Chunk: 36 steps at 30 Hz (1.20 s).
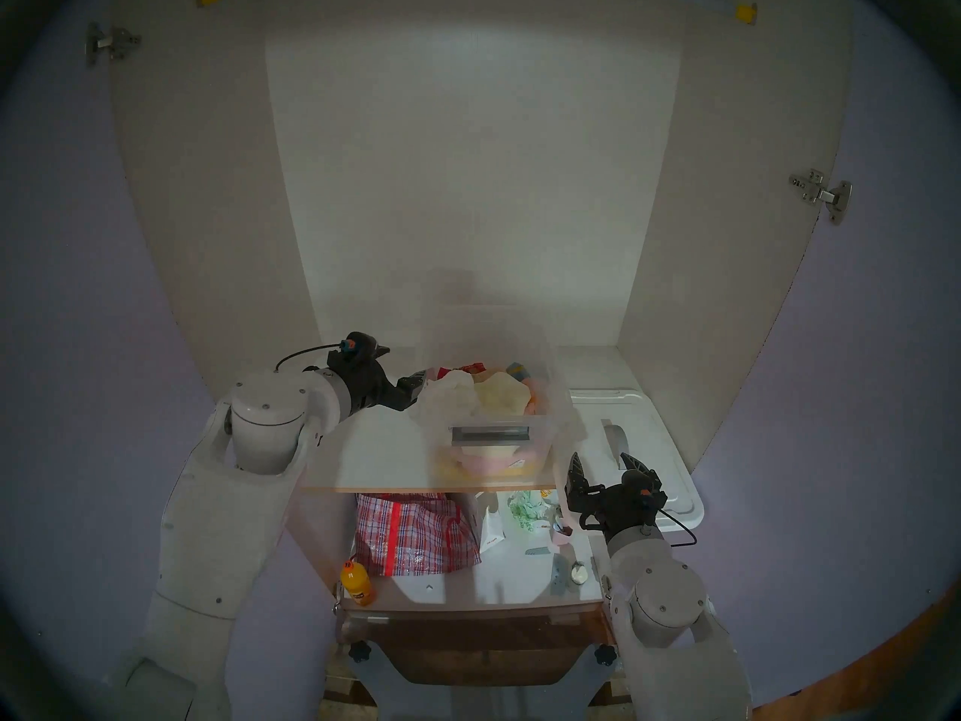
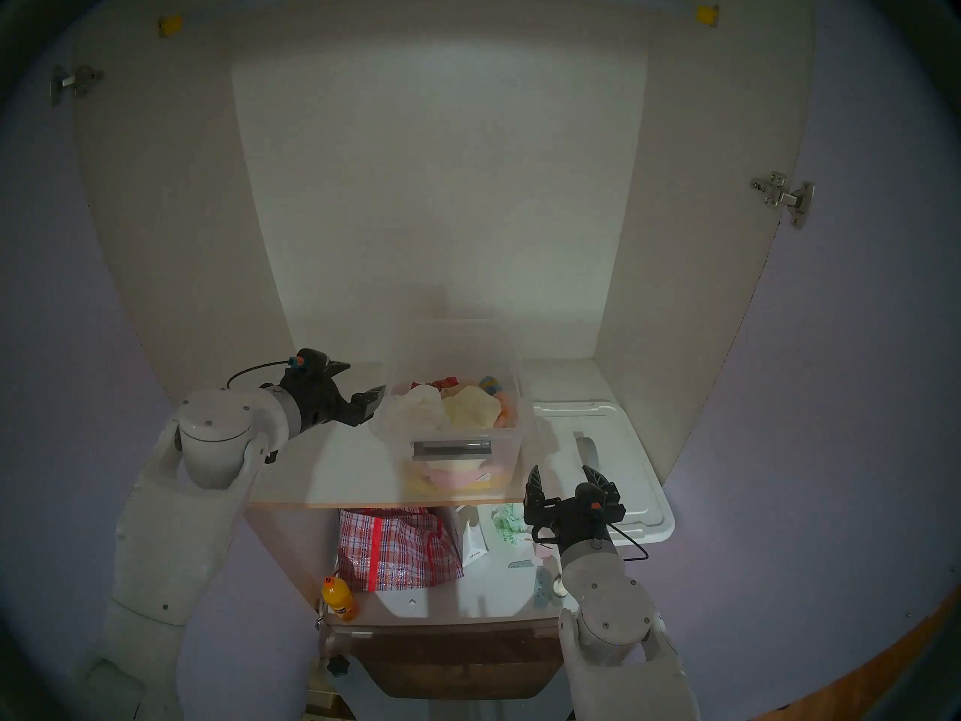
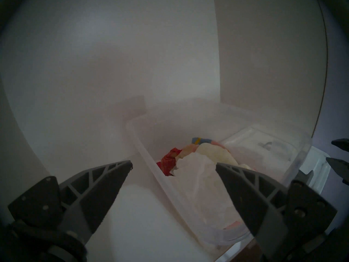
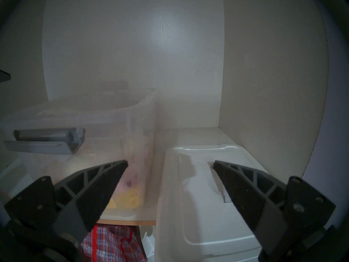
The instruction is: Take clothing out of the storage bin and put the lid back on the bin
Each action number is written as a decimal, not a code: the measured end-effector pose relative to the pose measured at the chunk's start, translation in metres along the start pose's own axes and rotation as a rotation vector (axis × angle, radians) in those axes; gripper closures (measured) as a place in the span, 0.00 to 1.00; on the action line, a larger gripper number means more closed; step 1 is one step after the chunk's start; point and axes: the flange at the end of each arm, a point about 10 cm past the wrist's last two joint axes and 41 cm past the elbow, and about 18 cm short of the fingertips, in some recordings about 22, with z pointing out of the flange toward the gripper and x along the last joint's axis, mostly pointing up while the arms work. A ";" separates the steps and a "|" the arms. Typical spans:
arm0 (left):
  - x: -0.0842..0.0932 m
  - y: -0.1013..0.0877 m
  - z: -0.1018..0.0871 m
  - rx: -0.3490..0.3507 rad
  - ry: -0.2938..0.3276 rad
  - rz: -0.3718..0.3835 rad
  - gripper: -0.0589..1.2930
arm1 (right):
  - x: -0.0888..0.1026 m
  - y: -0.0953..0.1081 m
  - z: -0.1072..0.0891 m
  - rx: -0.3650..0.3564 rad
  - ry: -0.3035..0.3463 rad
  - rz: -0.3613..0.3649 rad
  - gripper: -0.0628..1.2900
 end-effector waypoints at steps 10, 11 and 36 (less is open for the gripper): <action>0.013 -0.014 0.027 -0.083 -0.061 0.002 0.07 | -0.002 0.000 0.000 0.000 -0.005 0.000 0.03; 0.019 -0.015 0.029 -0.085 -0.057 0.008 0.07 | -0.002 0.000 0.000 0.000 -0.006 0.000 0.03; 0.044 -0.035 0.119 -0.224 -0.359 0.001 0.07 | -0.005 0.000 0.002 0.000 -0.011 -0.001 0.03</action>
